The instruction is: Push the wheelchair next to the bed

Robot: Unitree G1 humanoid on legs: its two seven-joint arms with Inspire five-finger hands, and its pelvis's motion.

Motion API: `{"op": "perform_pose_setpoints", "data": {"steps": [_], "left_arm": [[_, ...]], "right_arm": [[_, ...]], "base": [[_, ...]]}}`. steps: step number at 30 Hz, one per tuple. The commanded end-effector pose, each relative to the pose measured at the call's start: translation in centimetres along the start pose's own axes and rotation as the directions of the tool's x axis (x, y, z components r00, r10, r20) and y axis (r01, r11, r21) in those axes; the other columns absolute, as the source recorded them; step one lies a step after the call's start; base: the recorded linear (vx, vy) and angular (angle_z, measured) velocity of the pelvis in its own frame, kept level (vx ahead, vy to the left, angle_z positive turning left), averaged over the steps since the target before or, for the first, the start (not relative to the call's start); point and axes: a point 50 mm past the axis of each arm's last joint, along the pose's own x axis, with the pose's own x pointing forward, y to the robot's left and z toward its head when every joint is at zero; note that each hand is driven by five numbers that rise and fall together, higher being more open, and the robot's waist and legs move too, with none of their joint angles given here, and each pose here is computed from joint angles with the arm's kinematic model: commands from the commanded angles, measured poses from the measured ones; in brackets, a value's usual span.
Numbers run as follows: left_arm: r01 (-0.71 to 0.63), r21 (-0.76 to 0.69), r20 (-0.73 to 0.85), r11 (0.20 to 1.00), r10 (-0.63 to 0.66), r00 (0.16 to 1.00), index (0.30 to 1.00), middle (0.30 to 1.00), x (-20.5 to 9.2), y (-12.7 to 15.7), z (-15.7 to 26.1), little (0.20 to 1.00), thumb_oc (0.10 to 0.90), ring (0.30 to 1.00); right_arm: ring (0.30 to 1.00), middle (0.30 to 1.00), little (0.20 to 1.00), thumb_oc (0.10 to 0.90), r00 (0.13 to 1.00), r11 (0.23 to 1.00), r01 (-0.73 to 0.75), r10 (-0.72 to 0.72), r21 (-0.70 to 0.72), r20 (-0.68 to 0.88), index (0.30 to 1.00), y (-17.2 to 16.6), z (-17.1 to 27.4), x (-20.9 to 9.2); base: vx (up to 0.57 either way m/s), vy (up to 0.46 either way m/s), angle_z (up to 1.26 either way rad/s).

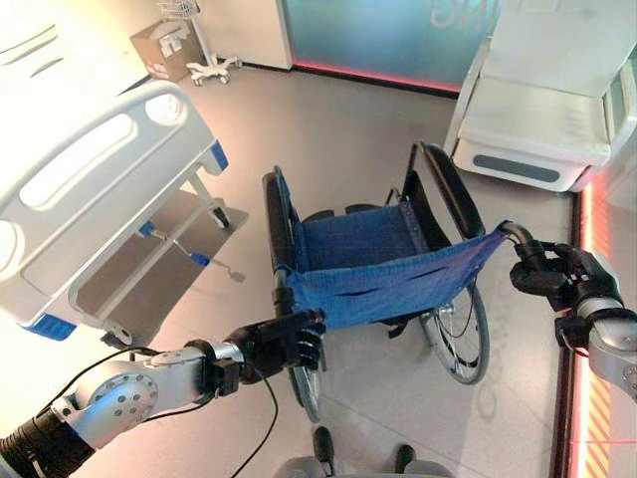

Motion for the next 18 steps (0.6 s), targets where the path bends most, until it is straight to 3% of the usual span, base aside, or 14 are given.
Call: {"op": "perform_pose_setpoints", "data": {"steps": [1, 11, 18], "left_arm": [[0.107, 0.029, 0.425, 0.994, -0.110, 0.898, 0.300, 0.300, -1.7, -2.4, 7.3, 0.300, 0.400, 0.300], [-0.005, -0.043, 0.540, 0.999, 0.028, 0.841, 0.300, 0.300, -2.8, -1.0, 9.4, 0.300, 0.400, 0.300], [-0.005, -0.080, 0.559, 0.997, 0.049, 0.828, 0.300, 0.300, -3.0, -0.6, 9.6, 0.300, 0.400, 0.300]], "right_arm": [[0.300, 0.300, 0.300, 0.400, 0.987, 0.984, -0.135, 0.122, 0.117, 0.106, 0.300, 2.7, 1.6, -0.6], [0.300, 0.300, 0.300, 0.400, 0.986, 0.983, -0.140, 0.127, 0.117, 0.109, 0.300, 2.5, 1.9, -0.3], [0.300, 0.300, 0.300, 0.400, 0.982, 0.980, -0.159, 0.145, 0.117, 0.117, 0.300, 2.6, 2.2, -0.4]], "base": [[0.00, 0.000, 0.00], [0.00, -0.007, 0.00], [0.00, -0.065, 0.00]]}}
